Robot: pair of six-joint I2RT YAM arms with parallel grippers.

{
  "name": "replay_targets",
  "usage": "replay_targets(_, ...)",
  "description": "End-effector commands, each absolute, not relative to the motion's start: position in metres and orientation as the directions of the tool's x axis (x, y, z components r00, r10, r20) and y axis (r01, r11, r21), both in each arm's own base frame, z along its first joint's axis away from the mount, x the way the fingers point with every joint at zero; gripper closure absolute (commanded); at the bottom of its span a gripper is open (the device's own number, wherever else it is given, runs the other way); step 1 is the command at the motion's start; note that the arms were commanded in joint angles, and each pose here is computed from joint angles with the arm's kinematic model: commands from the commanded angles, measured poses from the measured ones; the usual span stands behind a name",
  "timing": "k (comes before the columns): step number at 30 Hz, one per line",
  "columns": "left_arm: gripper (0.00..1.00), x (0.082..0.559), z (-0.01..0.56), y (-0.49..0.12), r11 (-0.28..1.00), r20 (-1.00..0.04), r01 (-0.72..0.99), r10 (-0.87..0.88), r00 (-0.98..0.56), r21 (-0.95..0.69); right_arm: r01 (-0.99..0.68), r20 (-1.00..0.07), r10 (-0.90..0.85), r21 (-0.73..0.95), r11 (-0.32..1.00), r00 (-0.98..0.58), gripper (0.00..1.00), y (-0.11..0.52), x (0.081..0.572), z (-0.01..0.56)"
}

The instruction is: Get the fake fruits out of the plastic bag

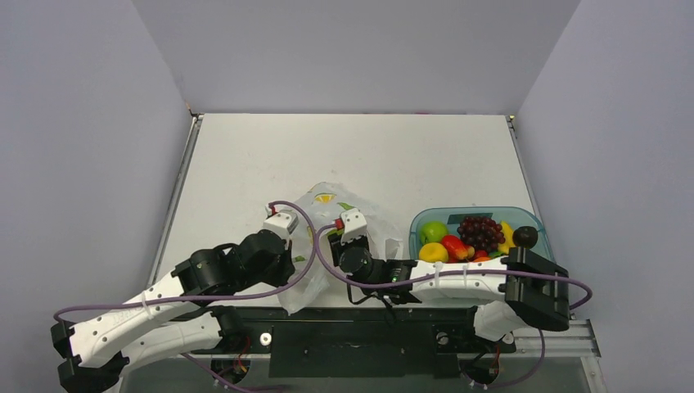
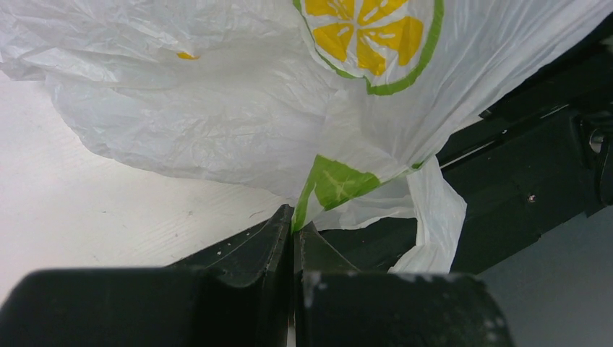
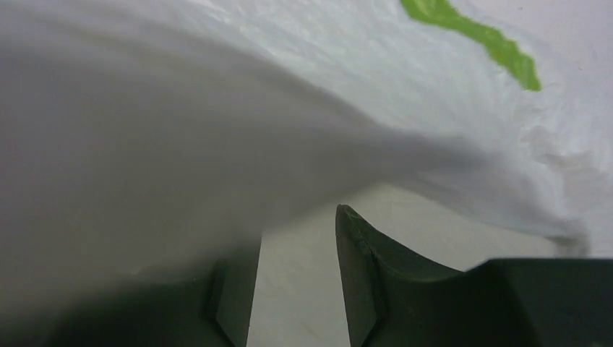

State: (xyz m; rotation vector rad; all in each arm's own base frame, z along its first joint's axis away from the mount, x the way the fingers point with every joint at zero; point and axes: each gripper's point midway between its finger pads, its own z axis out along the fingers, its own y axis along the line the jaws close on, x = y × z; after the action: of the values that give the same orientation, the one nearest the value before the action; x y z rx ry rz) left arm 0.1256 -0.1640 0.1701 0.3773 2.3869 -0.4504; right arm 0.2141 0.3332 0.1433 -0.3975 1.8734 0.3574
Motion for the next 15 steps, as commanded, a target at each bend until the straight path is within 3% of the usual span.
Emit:
replay_targets(1, 1.0, 0.13, 0.176, -0.169, 0.899, -0.68, 0.376, 0.131, -0.721, -0.225, -0.368, -0.968, 0.01, 0.105, 0.924, -0.251, 0.59, 0.349, 0.237, 0.164)
replay_targets(4, 1.0, 0.129, 0.175, -0.169, 0.899, -0.68, 0.377, 0.135, -0.72, -0.221, -0.348, -0.969, 0.013, 0.101, 0.932, -0.246, 0.51, 0.351, 0.246, 0.16)
replay_targets(15, 1.0, 0.128, 0.179, -0.168, 0.895, -0.694, 0.382, 0.125, -0.709, -0.23, -0.302, -0.975, 0.005, 0.074, 0.95, -0.223, 0.4, 0.362, 0.282, 0.138)
